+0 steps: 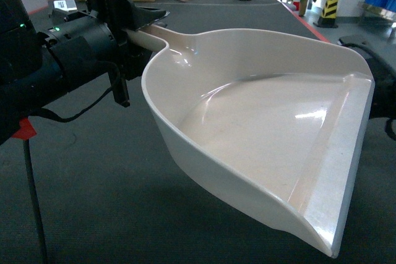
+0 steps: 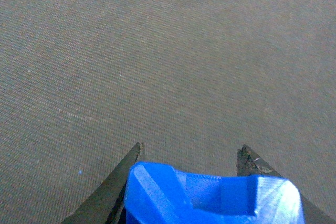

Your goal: Place part in tray to right shelf

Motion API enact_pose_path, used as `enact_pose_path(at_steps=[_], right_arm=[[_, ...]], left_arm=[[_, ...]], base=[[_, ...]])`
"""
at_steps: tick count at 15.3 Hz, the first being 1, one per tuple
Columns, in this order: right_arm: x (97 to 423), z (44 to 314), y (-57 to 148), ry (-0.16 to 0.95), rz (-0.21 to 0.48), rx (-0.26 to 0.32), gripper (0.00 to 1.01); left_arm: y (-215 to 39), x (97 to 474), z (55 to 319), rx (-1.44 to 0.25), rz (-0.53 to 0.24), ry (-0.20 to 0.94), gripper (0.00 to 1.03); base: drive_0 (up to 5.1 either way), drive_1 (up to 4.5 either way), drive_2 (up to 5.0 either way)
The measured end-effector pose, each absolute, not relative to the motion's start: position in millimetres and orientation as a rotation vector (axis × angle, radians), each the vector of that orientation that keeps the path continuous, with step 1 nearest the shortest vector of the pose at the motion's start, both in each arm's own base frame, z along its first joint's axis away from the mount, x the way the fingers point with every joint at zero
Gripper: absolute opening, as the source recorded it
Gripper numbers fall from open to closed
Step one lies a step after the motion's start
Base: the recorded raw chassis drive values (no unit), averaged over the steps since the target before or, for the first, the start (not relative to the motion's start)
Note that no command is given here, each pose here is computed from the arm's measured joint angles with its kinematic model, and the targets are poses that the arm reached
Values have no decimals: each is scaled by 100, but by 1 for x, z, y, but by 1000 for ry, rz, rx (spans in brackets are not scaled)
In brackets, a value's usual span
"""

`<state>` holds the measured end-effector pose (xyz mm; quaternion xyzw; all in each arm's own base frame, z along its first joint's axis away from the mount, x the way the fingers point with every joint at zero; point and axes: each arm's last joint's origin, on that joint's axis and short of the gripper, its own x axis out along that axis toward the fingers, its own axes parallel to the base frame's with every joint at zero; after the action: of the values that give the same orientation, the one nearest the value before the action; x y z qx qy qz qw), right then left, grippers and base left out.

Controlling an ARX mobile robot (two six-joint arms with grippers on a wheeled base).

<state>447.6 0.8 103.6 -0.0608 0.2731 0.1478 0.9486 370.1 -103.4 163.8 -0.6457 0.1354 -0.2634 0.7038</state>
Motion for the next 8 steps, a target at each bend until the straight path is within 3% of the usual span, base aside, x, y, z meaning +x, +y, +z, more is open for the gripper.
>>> enact_pose_path(at_steps=[3, 5, 7, 8], right_arm=[[413, 141, -23, 500, 230, -70, 47], [386, 200, -24, 334, 233, -46, 47], [360, 253, -4, 181, 305, -24, 47], [338, 284, 21, 86, 382, -8, 47]], left_arm=[[-103, 370, 164, -1436, -586, 302, 12], [-103, 370, 164, -1436, -586, 302, 12], [-103, 370, 164, -1436, -586, 302, 12], [-103, 370, 164, -1436, -586, 302, 12]], base=[[0, 0, 0], [0, 0, 0], [0, 0, 0], [0, 0, 0]])
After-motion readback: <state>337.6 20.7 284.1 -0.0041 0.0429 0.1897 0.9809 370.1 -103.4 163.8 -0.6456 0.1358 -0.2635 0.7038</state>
